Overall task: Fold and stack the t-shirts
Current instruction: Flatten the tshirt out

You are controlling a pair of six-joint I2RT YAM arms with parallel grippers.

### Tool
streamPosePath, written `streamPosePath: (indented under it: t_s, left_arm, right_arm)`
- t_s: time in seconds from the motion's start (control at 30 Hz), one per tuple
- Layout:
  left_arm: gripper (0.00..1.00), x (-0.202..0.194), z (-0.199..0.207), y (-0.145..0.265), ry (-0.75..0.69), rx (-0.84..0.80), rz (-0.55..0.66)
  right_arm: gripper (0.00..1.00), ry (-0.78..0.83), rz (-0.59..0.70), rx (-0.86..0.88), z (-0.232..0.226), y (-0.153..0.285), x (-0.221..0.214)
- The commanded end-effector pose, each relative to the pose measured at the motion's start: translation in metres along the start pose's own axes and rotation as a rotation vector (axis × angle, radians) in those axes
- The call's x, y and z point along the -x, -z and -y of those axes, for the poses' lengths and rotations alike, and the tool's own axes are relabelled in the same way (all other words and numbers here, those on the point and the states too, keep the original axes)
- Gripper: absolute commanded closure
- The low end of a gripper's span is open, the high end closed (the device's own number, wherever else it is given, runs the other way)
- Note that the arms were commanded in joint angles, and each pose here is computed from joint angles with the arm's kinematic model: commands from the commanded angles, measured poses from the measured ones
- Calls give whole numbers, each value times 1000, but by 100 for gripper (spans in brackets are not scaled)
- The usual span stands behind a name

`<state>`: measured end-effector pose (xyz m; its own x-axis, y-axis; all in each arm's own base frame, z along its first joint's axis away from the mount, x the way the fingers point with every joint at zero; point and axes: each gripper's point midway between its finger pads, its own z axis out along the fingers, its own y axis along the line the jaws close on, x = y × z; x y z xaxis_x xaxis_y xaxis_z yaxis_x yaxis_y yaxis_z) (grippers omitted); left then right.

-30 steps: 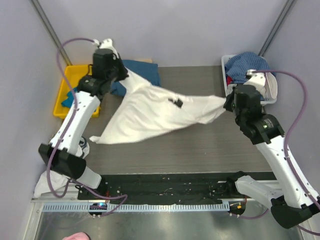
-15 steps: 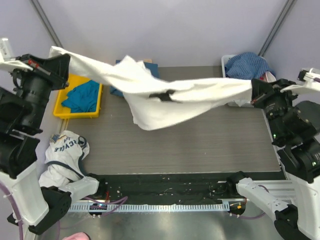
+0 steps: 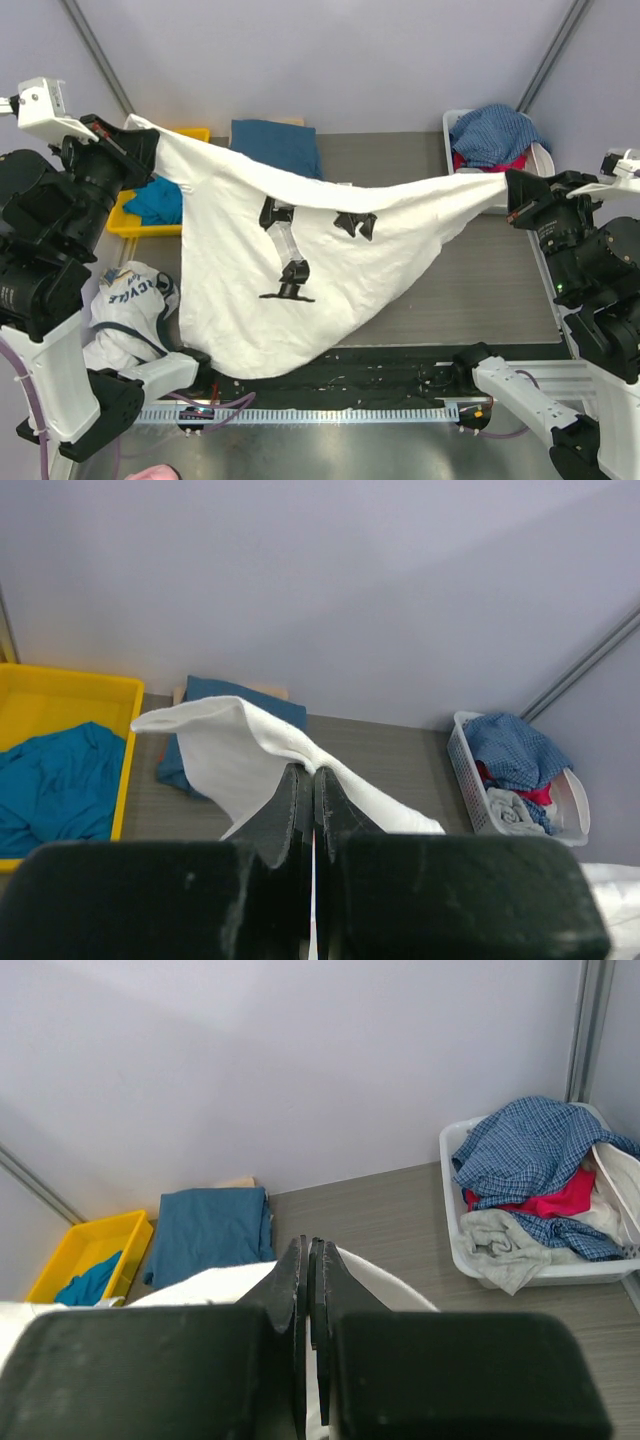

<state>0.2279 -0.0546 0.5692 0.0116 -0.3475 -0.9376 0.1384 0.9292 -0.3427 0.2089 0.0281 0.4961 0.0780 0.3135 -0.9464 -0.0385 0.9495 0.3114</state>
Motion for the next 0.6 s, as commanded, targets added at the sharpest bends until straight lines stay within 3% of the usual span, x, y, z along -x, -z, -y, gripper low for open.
streamPosePath:
  t_s: [0.0,0.23,0.4,0.57]
  left_arm:
    - [100,43,-4,30,0,16,148]
    - [100,61,-6,42,17,21,218]
    - [100,86,-9,78,62,8,336]
    - [100,101,-11,91,79,5,423]
  right_arm:
    - [99,6,41,43,-4,11,14]
    - [99,24,23,185,-23,27,10]
    - [99,16,78,272,-33,48,29]
    - [99,15,128,238,-26,50,40]
